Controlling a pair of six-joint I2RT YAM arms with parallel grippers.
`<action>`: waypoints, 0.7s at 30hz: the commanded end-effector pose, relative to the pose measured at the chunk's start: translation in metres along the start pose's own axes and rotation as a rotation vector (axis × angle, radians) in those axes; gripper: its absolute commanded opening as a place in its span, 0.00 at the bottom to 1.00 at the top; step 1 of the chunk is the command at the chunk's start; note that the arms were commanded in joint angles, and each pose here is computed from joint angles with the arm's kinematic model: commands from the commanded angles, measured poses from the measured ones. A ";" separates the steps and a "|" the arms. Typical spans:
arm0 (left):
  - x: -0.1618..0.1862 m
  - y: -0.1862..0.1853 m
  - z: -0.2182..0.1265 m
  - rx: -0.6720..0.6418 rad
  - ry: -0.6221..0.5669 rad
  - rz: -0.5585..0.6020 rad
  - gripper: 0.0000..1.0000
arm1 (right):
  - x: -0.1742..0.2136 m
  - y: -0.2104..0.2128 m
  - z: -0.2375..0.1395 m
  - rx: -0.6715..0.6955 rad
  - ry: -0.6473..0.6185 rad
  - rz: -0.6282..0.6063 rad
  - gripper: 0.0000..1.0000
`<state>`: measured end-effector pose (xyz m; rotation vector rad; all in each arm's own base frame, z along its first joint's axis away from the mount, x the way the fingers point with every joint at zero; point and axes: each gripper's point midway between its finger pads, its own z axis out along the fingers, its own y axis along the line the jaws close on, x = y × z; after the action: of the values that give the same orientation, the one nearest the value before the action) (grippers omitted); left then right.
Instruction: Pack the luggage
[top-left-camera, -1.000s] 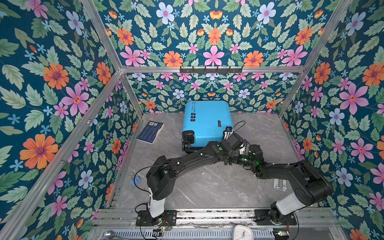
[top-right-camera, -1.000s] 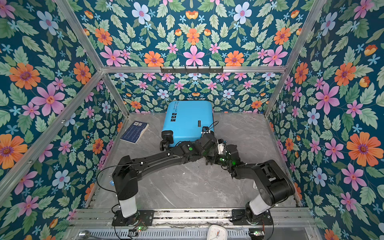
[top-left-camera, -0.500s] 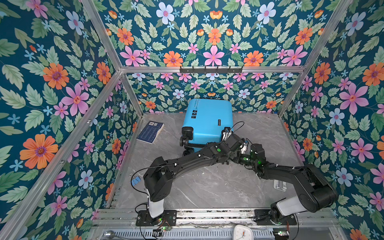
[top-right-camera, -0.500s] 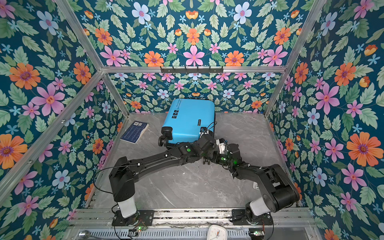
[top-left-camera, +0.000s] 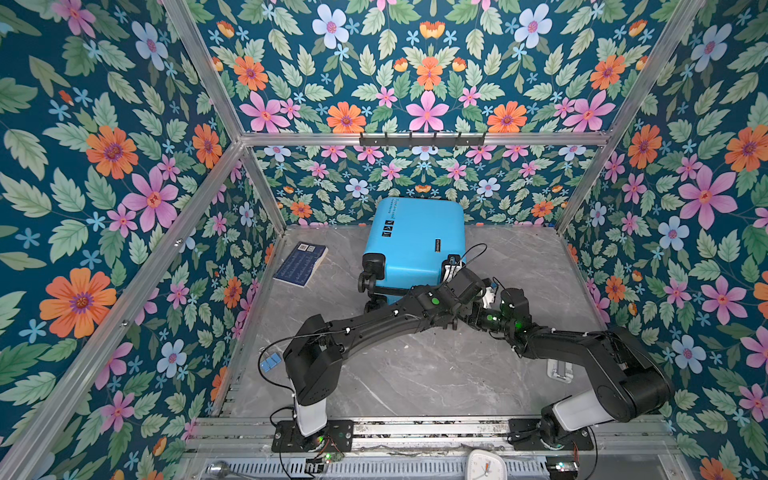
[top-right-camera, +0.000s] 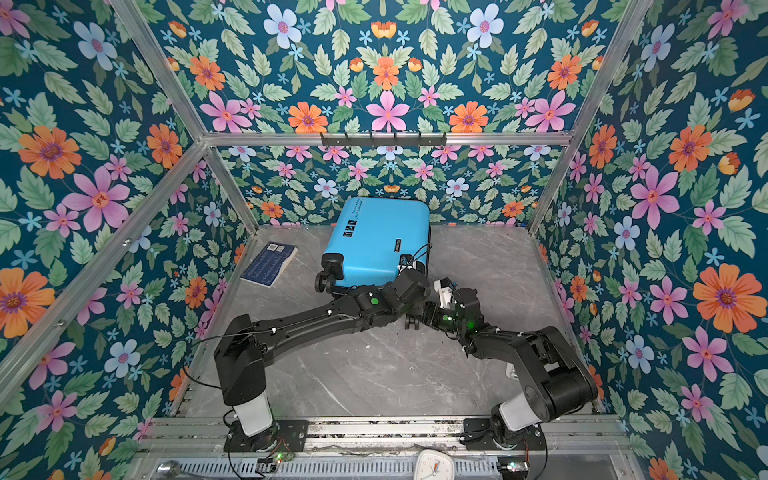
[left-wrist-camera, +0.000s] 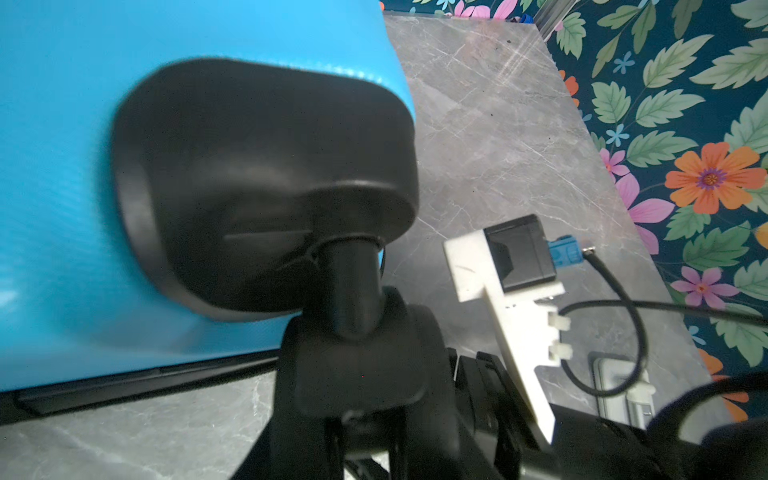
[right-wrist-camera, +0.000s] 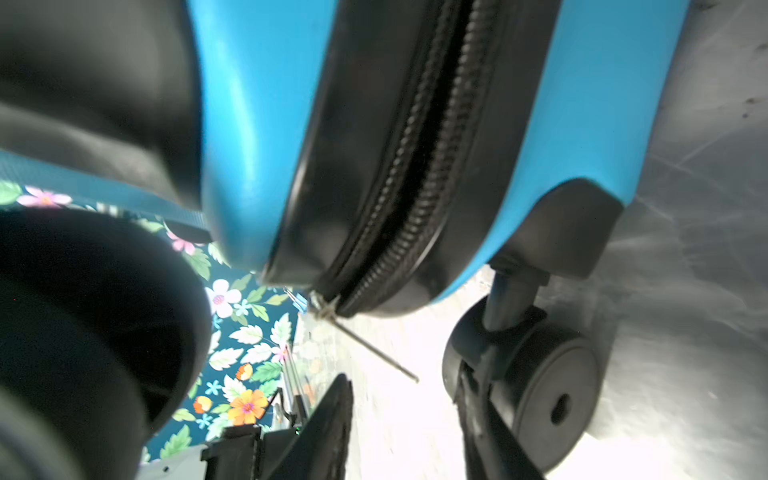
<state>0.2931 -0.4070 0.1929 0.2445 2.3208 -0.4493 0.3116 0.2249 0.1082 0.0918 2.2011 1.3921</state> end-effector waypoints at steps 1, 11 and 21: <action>-0.007 -0.003 -0.003 0.016 -0.021 0.022 0.00 | -0.007 0.013 0.001 -0.057 -0.018 -0.023 0.49; -0.007 -0.004 -0.004 0.021 -0.016 0.018 0.00 | -0.017 0.017 0.011 -0.127 -0.037 -0.001 0.55; -0.006 -0.003 -0.003 0.017 -0.012 0.016 0.00 | -0.023 0.020 0.015 -0.189 -0.058 0.017 0.31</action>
<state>0.2924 -0.4075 0.1923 0.2468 2.3242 -0.4536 0.3311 0.2370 0.1128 0.1105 2.0883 1.5488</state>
